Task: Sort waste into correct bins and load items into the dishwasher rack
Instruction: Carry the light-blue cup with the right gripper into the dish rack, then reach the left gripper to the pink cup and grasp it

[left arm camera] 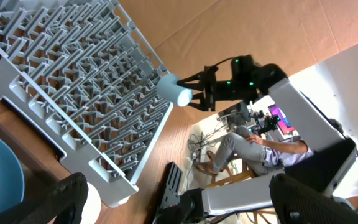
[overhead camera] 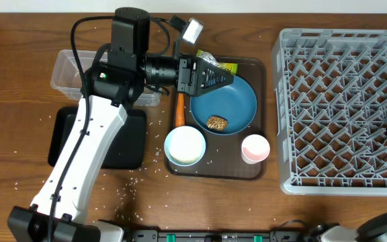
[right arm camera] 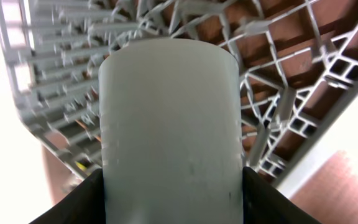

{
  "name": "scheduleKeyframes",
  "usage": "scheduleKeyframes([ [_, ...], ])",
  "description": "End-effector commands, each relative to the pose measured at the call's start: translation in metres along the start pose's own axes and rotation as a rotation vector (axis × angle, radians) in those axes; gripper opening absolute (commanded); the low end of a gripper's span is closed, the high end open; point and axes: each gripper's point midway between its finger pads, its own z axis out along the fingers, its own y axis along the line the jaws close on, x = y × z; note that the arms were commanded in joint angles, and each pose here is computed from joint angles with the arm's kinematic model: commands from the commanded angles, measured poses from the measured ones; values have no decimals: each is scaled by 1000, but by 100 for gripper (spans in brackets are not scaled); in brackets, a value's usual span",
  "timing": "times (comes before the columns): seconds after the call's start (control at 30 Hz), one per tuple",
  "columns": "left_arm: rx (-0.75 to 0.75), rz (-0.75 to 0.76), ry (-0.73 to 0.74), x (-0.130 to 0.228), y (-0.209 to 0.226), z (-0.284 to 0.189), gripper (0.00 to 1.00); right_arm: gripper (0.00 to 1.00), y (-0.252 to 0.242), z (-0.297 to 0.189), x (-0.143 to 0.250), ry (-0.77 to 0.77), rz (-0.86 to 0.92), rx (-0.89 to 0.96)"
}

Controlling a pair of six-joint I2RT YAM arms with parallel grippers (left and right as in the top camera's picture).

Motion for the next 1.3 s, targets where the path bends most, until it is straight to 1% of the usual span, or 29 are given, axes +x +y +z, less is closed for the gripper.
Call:
scheduleKeyframes([
  [0.0, 16, 0, 2, 0, -7, -2, 94, 42, -7, 5, -15, 26, 145, -65],
  [0.17, 16, 0, 1, 0, -6, -2, 94, 44, -23, 21, -29, 63, 213, -83],
  [0.23, 16, 1, 1, 0, -6, -2, 94, 52, -24, 27, -29, 87, 229, -93],
  [0.33, 16, 0, 1, 0, -6, -2, 94, 71, -17, 31, -30, 118, 269, -149],
  [0.4, 16, 0, 1, 0, -6, -2, 94, 76, -8, 28, -36, 108, 292, -212],
  [0.47, 16, 0, 1, 0, -6, -2, 94, 78, 7, 19, -45, 88, 276, -303],
  [0.5, 16, 0, 1, 0, -6, -2, 94, 81, 14, 13, -49, 75, 263, -338],
  [0.53, 16, 0, 1, 0, -6, -2, 94, 84, 19, 9, -52, 63, 248, -357],
  [0.6, 15, 1, 2, 0, -6, -2, 94, 86, 31, -4, -54, 37, 208, -383],
  [0.73, 17, 60, 12, 3, -7, 2, 94, 85, 70, -40, -39, -10, 10, -482],
  [0.8, -51, 70, 21, 9, 3, 10, 94, 84, 89, -57, -23, -47, -118, -510],
  [0.87, -200, 88, 49, 21, 27, 17, 94, 82, 105, -71, -6, -92, -249, -519],
  [0.93, -435, 77, 98, 38, 63, 16, 93, 80, 116, -82, 12, -160, -390, -470],
  [1.0, -615, 80, 159, 55, 87, 13, 89, 78, 123, -86, 28, -206, -485, -406],
  [1.1, -809, 128, 254, 77, 109, 18, 88, 77, 135, -88, 53, -249, -590, -330],
  [1.17, -872, 154, 306, 89, 118, 27, 87, 77, 139, -87, 63, -269, -623, -281],
  [1.27, -887, 140, 386, 110, 128, 46, 85, 81, 132, -85, 68, -305, -563, -180],
])
